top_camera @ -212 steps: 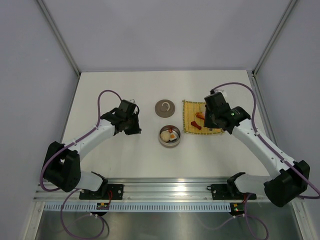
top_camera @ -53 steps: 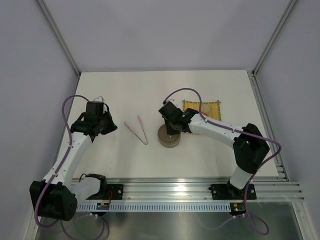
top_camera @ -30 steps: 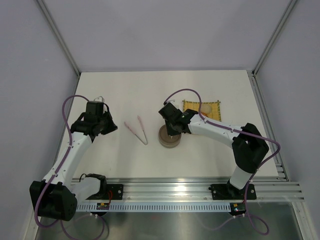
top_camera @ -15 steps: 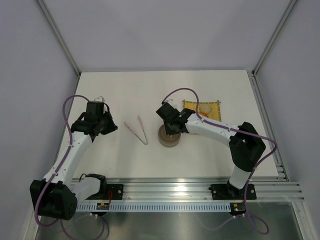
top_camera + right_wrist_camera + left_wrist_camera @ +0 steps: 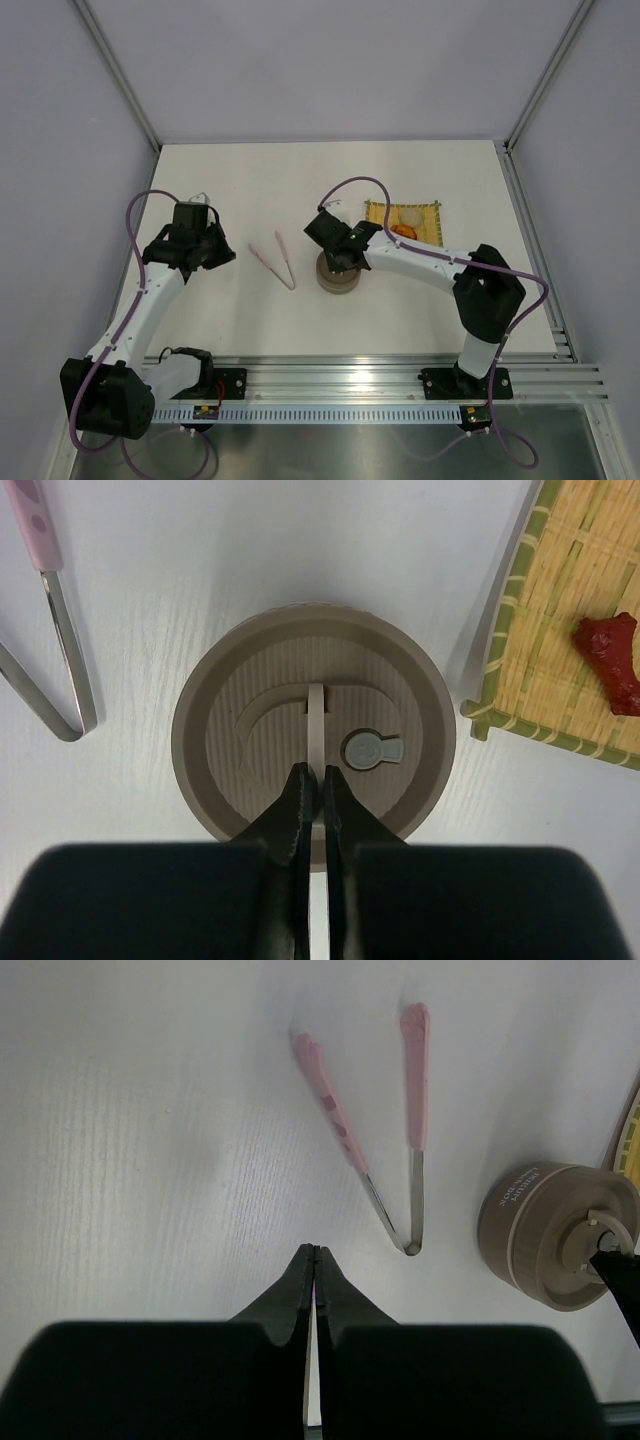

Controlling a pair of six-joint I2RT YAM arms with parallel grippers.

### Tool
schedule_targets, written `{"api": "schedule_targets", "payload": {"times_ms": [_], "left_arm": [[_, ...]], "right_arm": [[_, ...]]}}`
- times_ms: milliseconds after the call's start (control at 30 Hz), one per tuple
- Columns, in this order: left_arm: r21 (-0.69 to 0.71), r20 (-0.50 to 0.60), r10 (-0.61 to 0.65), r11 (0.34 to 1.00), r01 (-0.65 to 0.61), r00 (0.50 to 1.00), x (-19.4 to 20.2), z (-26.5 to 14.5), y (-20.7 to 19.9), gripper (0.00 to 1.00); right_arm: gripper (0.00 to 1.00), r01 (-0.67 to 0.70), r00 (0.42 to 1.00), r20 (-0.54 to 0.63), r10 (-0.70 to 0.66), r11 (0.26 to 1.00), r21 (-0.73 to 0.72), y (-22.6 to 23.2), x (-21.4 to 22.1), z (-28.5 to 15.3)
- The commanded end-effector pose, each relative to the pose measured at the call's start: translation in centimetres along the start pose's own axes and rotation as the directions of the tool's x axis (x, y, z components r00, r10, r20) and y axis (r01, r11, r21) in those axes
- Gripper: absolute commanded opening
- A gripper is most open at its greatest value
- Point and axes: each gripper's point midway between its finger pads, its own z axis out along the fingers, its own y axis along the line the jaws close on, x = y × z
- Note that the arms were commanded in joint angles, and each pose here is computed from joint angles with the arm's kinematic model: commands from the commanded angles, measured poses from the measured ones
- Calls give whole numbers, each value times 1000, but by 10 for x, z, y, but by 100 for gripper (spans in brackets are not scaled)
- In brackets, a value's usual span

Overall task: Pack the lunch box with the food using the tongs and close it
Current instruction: Close the box lid on the packing box.

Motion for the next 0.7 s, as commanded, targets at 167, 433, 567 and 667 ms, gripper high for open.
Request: {"api": "schedule_targets", "payload": {"times_ms": [167,433,567,667], "left_arm": [[36,35,2,999,-3,999,-9,-2,-7,0],[40,33,0,999,-1,999,-6,-1,-6,0],[42,30,0,999,-1,1000,-5,-2,-7,0],[43,38,-3,999,1,999,-7,-3,-7,0]], "right_arm": [[0,56,997,-55,-49,989,140,-15,43,33],[0,100,995,-45,-93,972,212,-19,56,40],[0,125,992,-27,-122,962,245,-19,54,35],[0,128,991,-4,-130,961,245,-17,48,22]]}}
